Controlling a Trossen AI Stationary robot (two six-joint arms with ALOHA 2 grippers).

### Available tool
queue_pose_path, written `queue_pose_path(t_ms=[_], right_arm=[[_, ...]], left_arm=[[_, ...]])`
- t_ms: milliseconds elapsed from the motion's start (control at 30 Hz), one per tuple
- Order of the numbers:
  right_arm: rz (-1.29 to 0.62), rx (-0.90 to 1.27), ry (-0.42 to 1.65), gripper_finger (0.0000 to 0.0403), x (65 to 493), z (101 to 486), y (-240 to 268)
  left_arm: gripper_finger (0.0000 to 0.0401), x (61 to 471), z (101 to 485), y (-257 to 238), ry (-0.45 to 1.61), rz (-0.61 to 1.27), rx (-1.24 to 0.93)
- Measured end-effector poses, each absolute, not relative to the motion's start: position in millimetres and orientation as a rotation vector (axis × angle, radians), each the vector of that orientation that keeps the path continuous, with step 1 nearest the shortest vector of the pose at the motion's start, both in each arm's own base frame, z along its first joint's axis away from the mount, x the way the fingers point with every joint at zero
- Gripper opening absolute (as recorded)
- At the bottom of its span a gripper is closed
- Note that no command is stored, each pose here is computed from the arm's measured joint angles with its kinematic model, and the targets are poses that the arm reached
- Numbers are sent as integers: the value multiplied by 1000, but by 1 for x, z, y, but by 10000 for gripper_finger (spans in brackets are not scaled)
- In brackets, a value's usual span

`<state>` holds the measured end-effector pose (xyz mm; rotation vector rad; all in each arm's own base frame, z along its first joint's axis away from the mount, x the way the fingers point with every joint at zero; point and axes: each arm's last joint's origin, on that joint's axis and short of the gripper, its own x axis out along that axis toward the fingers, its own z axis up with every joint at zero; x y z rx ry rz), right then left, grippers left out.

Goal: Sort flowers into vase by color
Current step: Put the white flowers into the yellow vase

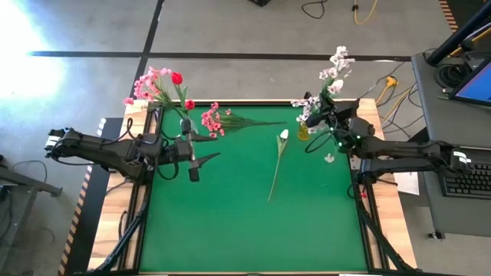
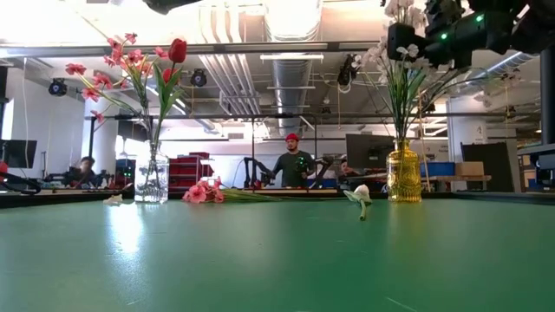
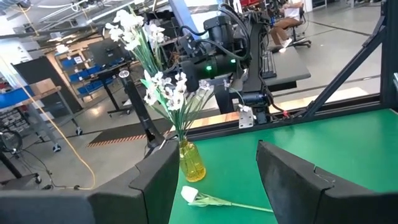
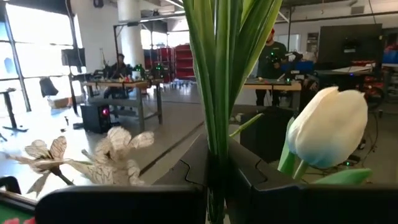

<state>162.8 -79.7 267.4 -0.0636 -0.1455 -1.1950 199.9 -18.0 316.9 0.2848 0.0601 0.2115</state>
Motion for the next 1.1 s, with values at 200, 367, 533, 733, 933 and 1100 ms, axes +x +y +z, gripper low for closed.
queue_pose_path(t_ms=[200,367,533,733,933,1100], right_arm=[[-1207,-67,-120,22,166,263,-81],[-1205,-65,-104,22,169,260,-82],[-1204,-71,-81,22,172,255,-83],[-1203,-70,-66,23,174,253,-84],[-1201,-51,-89,28,172,255,-83],[-1197,-49,-95,62,172,256,-82]], left_arm=[[200,200,317,-18,63,211,284],[200,200,317,-18,63,211,283],[200,200,317,-18,63,211,283],[200,200,317,-18,63,211,283],[200,200,317,-18,63,211,283],[200,200,317,-18,63,211,283]])
